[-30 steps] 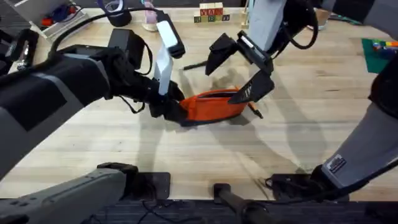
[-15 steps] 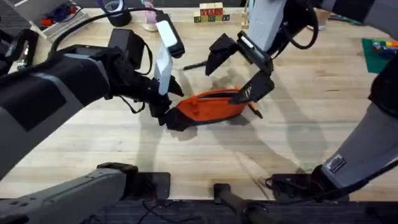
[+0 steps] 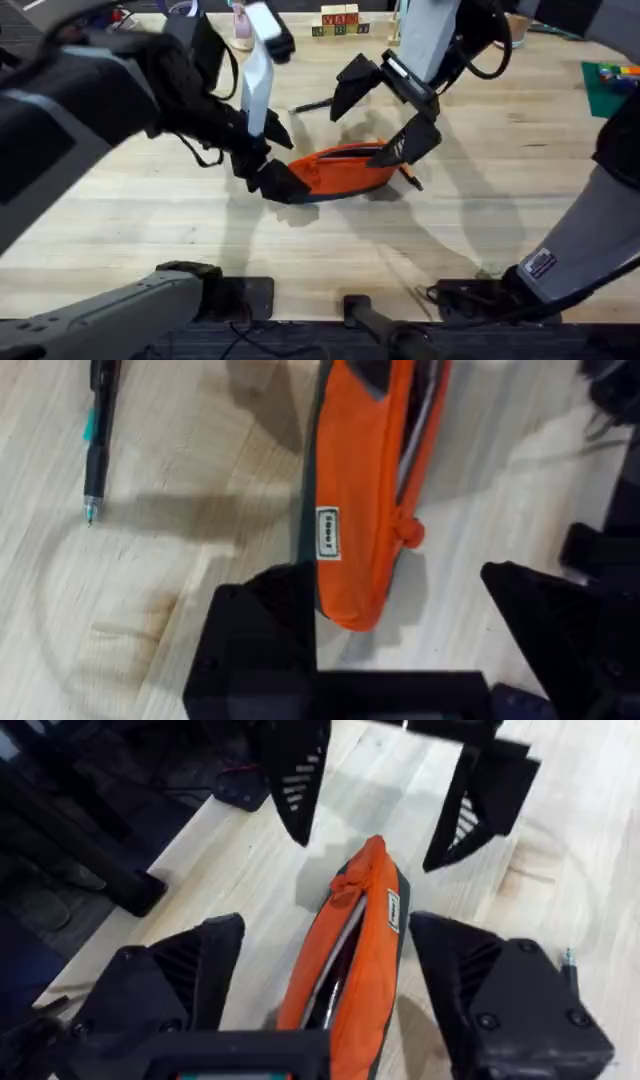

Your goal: Unzip the bag, pick up the pens from the table one at a time and place them inside, then zip the bag closed.

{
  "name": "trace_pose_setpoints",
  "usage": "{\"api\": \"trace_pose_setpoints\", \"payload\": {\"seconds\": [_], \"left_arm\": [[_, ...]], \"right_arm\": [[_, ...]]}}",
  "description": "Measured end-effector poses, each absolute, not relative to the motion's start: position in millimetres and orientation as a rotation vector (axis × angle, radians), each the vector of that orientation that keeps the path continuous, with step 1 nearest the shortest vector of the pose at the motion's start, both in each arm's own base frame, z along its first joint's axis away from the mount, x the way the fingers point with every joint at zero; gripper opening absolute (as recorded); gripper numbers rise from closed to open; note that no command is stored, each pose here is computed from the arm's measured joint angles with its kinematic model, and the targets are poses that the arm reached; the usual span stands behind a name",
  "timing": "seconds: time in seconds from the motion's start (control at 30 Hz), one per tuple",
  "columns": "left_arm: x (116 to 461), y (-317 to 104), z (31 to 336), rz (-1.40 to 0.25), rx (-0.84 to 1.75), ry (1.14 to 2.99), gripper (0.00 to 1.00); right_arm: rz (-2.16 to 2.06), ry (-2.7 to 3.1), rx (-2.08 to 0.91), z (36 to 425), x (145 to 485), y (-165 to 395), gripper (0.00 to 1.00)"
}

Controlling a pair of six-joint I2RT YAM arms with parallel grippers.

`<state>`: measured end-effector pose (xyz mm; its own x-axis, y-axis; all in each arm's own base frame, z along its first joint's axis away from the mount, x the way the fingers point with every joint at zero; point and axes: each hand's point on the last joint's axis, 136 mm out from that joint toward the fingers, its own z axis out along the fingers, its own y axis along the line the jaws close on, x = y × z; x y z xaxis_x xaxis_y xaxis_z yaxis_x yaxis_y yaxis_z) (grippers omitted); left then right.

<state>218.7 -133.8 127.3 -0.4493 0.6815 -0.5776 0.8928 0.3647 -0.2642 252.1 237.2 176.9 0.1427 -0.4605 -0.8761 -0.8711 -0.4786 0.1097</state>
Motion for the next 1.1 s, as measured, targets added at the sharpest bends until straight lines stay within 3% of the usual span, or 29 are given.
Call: {"api": "trace_pose_setpoints", "payload": {"seconds": [0.47, 0.73, 1.1], "left_arm": [[212, -133, 180, -0.805, 1.41, 2.265, 0.995], [213, -133, 183, -0.798, 1.418, 2.253, 0.995], [213, -133, 183, -0.797, 1.418, 2.252, 0.995]], "right_arm": [[1.298, 1.329, -1.982, 176, 254, 236, 0.996], [1.204, 1.746, -1.995, 186, 270, 216, 0.997], [0.705, 2.145, -1.931, 214, 314, 196, 0.997]]}}
